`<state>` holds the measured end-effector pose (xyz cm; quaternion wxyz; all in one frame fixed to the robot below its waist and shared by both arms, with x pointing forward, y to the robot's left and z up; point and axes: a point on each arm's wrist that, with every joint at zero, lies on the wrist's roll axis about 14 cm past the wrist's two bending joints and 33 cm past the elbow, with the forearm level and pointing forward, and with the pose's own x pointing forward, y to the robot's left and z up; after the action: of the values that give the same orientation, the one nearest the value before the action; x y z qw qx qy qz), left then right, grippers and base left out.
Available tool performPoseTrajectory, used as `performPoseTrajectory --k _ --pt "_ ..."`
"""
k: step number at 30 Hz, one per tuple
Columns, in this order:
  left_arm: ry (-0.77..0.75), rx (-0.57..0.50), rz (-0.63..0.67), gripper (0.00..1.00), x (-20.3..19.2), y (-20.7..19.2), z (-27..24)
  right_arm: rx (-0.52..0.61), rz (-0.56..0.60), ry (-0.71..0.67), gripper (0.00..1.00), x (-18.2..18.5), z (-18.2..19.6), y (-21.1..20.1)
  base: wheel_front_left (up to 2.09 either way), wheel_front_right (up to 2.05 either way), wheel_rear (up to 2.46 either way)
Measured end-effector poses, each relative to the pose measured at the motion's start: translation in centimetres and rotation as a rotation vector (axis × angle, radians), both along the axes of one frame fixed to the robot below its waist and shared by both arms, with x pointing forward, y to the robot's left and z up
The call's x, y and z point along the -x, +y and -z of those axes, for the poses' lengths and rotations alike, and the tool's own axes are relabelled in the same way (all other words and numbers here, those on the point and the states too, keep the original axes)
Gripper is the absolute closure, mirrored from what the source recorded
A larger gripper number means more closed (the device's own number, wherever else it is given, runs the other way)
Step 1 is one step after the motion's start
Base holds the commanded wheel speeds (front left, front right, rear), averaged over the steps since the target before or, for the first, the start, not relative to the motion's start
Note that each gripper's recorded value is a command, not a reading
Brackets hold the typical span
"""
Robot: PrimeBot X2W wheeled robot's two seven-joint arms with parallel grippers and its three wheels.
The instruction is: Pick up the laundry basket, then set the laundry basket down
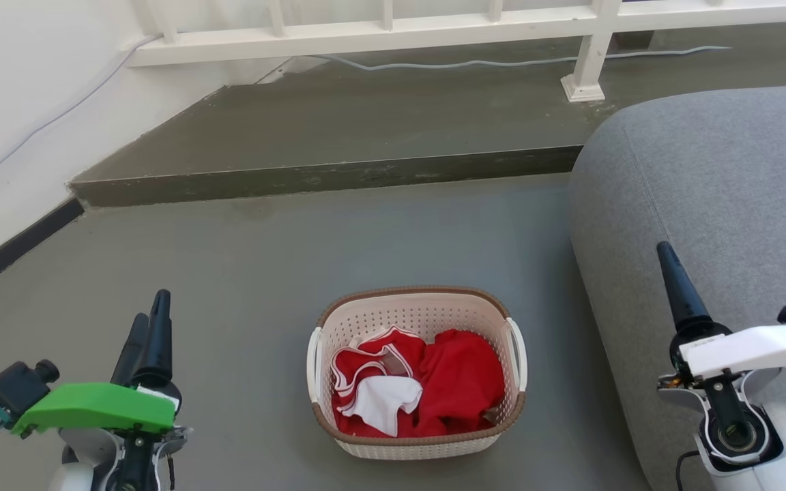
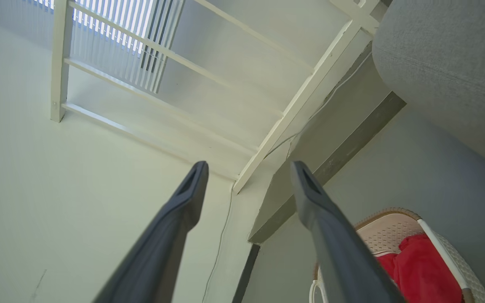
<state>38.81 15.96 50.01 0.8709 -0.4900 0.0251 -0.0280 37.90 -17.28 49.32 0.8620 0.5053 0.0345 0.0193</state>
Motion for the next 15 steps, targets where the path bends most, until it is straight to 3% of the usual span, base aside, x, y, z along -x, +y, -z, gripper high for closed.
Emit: performPoseTrajectory --k 15 --pt "-0.086 -0.284 0.050 0.00 -0.3 -1.7 -1.3 0.270 -0.047 -0.055 0.00 -0.4 -0.7 1.0 0.00 0.00 0.00"
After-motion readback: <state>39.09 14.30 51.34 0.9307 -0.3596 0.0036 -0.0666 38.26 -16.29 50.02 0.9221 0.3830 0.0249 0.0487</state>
